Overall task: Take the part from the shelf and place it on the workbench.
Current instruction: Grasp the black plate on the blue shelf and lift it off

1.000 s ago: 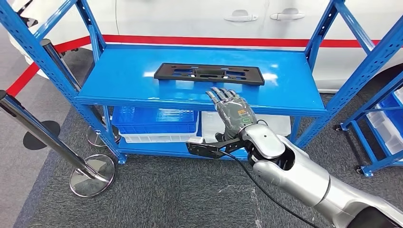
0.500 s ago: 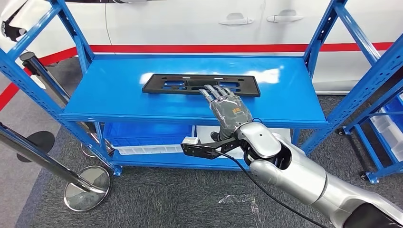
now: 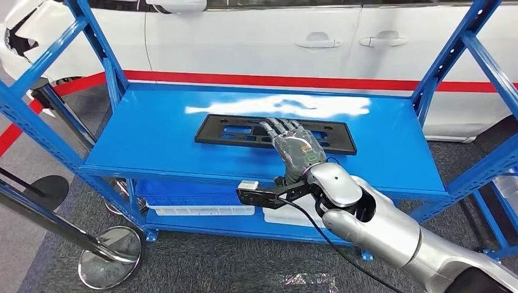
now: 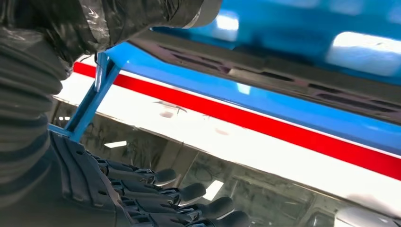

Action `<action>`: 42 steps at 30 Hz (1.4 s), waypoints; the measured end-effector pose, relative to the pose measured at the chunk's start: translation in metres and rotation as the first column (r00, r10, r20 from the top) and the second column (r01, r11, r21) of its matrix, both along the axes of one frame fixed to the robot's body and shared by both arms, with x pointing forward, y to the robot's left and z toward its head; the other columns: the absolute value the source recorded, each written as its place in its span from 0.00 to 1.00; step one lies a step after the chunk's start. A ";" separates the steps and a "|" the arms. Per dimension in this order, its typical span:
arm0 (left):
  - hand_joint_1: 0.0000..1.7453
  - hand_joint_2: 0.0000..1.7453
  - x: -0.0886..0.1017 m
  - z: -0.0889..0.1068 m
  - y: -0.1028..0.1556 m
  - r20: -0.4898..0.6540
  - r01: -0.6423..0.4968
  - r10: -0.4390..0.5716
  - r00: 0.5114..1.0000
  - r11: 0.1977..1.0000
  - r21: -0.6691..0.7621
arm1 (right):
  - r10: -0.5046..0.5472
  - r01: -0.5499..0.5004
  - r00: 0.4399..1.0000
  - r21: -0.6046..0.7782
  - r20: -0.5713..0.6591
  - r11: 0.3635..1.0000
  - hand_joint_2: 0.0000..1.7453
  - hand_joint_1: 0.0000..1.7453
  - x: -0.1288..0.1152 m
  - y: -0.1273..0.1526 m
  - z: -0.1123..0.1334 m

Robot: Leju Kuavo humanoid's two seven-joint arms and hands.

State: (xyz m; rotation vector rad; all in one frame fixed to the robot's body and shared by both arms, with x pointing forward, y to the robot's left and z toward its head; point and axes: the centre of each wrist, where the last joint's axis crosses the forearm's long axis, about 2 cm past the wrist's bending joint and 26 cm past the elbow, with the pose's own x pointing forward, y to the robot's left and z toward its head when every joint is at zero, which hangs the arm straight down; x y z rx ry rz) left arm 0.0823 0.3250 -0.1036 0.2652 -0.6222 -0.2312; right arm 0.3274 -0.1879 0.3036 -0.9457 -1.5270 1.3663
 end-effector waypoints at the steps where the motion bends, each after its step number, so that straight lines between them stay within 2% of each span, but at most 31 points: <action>1: 0.00 0.00 0.000 0.000 0.000 0.000 0.002 -0.002 1.000 1.000 0.000 | -0.010 0.010 1.000 -0.013 -0.018 1.000 1.00 0.00 0.001 -0.002 -0.002; 8: 0.00 0.00 0.003 0.001 0.002 0.003 -0.004 0.004 1.000 1.000 -0.002 | -0.097 0.075 0.973 -0.110 -0.209 0.991 1.00 0.00 0.006 -0.023 -0.023; 13: 0.00 0.00 0.000 0.000 0.001 -0.015 -0.009 0.008 1.000 0.999 -0.034 | -0.151 0.108 0.931 -0.143 -0.333 0.984 1.00 0.00 0.001 -0.043 -0.052; 25: 0.00 0.00 0.003 0.000 0.001 -0.032 -0.001 -0.001 0.999 0.998 -0.058 | -0.247 0.184 0.889 -0.194 -0.385 0.964 1.00 0.00 0.003 -0.071 -0.074; 37: 0.00 0.00 0.003 0.000 0.001 -0.026 0.001 -0.003 1.000 0.998 -0.059 | -0.272 0.222 0.895 -0.176 -0.354 0.959 1.00 0.00 0.003 -0.075 -0.079; 42: 0.00 0.00 0.004 0.001 0.002 -0.010 0.000 -0.001 1.000 0.999 -0.041 | -0.313 0.301 0.943 -0.114 -0.115 0.947 1.00 0.00 0.009 -0.076 -0.072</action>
